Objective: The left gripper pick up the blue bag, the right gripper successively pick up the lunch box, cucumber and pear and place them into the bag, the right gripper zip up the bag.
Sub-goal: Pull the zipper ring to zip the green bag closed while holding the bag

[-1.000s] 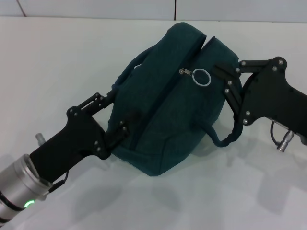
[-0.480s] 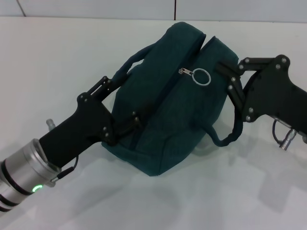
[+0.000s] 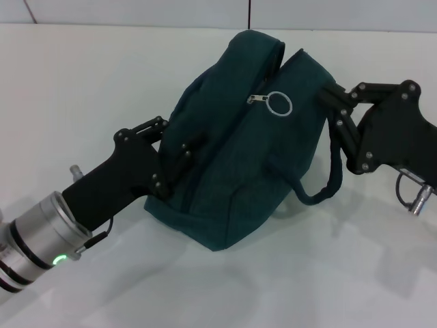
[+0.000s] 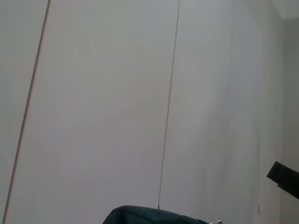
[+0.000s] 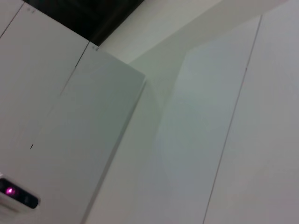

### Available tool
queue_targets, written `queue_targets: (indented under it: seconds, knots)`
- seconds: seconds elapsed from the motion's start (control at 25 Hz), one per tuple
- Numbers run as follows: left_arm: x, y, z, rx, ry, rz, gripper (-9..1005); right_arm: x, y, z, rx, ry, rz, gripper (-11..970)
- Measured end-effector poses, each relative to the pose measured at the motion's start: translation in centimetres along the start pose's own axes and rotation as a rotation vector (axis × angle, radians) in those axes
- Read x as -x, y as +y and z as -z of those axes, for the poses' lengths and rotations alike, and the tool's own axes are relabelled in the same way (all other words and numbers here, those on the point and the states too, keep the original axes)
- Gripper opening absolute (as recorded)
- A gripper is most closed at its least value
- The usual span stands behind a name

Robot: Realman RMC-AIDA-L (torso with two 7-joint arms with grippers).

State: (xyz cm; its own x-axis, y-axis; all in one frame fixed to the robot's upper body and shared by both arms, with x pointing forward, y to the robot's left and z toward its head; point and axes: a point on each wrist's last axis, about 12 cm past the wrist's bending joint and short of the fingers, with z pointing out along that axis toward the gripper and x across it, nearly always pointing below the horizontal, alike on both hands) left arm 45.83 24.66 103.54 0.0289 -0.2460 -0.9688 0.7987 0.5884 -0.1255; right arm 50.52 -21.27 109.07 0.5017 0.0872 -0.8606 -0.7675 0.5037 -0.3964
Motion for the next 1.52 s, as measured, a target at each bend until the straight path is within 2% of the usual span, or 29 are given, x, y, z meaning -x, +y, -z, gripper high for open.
queue_targets:
  seconds: [0.16, 0.36, 0.56, 0.68, 0.84, 1.0, 1.4, 1.52]
  knots:
    - [0.0, -0.1, 0.1, -0.005, 0.001, -0.027, 451, 0.0, -0.1, 0.3, -0.012, 0.004, -0.020, 26]
    - [-0.1, -0.7, 0.4, -0.046, 0.000, -0.086, 206, -0.1, -0.6, 0.4, -0.059, 0.008, -0.041, 27]
    - [-0.1, -0.9, 0.5, -0.052, -0.001, -0.105, 59, -0.1, -0.9, 1.0, -0.090, 0.008, -0.085, 29]
    - [-0.1, -0.9, 0.5, -0.060, 0.003, -0.106, 54, -0.3, -1.8, 1.3, -0.063, 0.057, -0.204, 30]
    - [-0.1, -0.9, 0.2, -0.074, 0.003, -0.111, 54, -0.4, -3.0, 1.4, 0.059, 0.140, -0.350, 32]
    - [0.1, -0.8, 0.0, -0.084, -0.001, -0.119, 54, -0.6, -3.3, 1.2, 0.118, 0.191, -0.422, 161]
    - [0.4, -0.8, -0.8, -0.128, -0.014, -0.141, 53, -0.9, -4.7, 0.7, 0.128, 0.265, -0.523, 527]
    - [0.4, -0.8, -1.0, -0.141, -0.015, -0.143, 53, -0.8, -4.4, 0.4, 0.171, 0.282, -0.514, 528]
